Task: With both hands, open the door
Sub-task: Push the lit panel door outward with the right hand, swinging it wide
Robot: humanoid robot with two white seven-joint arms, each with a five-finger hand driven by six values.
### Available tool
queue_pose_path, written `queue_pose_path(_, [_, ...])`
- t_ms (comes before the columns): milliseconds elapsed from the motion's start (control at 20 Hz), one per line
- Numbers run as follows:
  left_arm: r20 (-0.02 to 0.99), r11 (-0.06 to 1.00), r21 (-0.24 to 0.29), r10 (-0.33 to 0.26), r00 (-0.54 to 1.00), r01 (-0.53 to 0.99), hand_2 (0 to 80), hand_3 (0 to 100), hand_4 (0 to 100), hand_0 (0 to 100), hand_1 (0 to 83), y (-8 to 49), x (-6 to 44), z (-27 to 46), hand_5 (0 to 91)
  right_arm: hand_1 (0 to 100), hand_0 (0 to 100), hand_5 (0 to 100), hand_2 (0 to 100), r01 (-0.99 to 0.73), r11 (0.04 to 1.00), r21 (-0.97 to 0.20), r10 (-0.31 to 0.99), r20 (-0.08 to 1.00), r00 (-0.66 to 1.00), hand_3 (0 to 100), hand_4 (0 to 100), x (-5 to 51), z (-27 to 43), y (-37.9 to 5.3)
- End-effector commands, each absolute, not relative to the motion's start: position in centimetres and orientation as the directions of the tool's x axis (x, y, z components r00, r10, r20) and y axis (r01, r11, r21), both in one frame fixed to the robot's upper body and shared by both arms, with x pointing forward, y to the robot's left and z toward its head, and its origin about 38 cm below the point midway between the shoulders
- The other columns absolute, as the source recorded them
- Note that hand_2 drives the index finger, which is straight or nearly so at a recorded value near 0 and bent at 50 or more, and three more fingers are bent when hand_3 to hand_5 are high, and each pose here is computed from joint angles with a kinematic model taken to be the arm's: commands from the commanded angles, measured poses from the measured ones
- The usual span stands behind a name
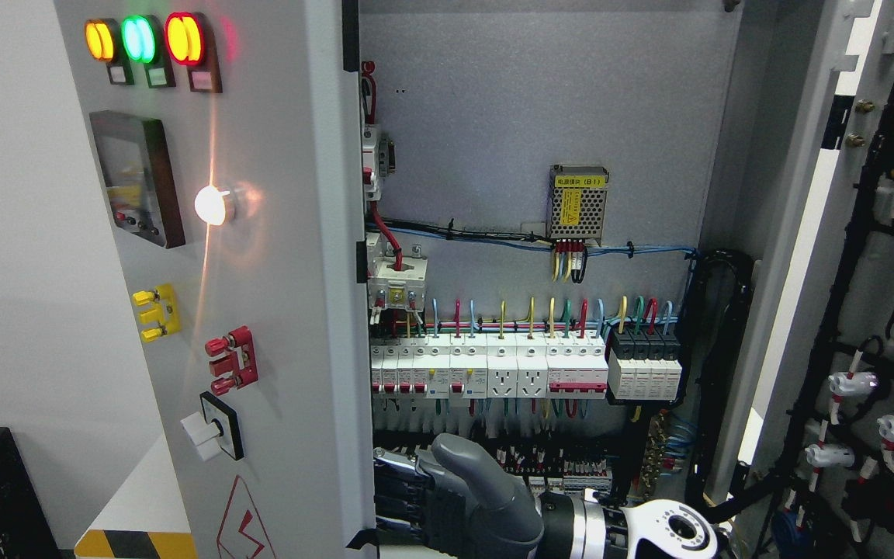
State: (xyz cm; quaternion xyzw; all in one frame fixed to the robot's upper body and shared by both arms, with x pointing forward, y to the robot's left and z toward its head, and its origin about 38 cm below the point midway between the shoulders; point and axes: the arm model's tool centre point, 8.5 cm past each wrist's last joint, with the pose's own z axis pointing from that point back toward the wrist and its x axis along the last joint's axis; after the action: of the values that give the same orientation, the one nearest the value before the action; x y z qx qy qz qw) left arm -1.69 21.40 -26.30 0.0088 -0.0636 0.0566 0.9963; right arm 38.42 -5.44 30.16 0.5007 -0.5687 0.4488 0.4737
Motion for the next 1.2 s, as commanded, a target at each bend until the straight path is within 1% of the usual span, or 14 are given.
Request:
queue_pose_path(0, [0.106,0.991,0.014,0.134,0.985,-0.136,0.0,0,0,0,0.0,21.4,-2.4,-26.2,0.0,0,0,0,0,-0.998,0.048,-0.045,-0.123,0.991,-0.050,0,0,36.9,29.5,-3.8])
queue_pose_path(250, [0.107,0.990,0.014,0.135,0.985,-0.137,0.0,0,0,0,0.0,21.4,-2.4,-26.2,0.0,0,0,0,0,-0.999,0.019,-0.045,-0.107,0.993,-0.047,0,0,36.2,28.8,-2.6])
queue_pose_path(450, [0.106,0.991,0.014,0.134,0.985,-0.136,0.0,0,0,0,0.0,21.4,-2.4,-26.2,0.0,0,0,0,0,-0.999,0.026,-0.037,-0.107,0.993,-0.039,0,0,36.2,28.7,-2.2])
queue_pose_path(701, [0.106,0.990,0.014,0.135,0.985,-0.137,0.0,0,0,0,0.0,21.4,-2.4,-26.2,0.0,0,0,0,0,-0.999,-0.012,-0.037,-0.113,0.993,-0.036,0,0,35.2,28.8,-0.7])
queue_pose_path(901, [0.106,0.991,0.014,0.134,0.985,-0.136,0.0,0,0,0,0.0,21.4,-2.4,-26.2,0.0,0,0,0,0,-0.999,-0.005,-0.038,-0.127,0.991,-0.037,0,0,35.0,29.0,0.3])
queue_pose_path(1151, [0.106,0.990,0.014,0.135,0.985,-0.137,0.0,0,0,0,0.0,21.4,-2.4,-26.2,0.0,0,0,0,0,-0.999,0.000,-0.052,-0.127,0.991,-0.052,0,0,34.1,29.1,2.5])
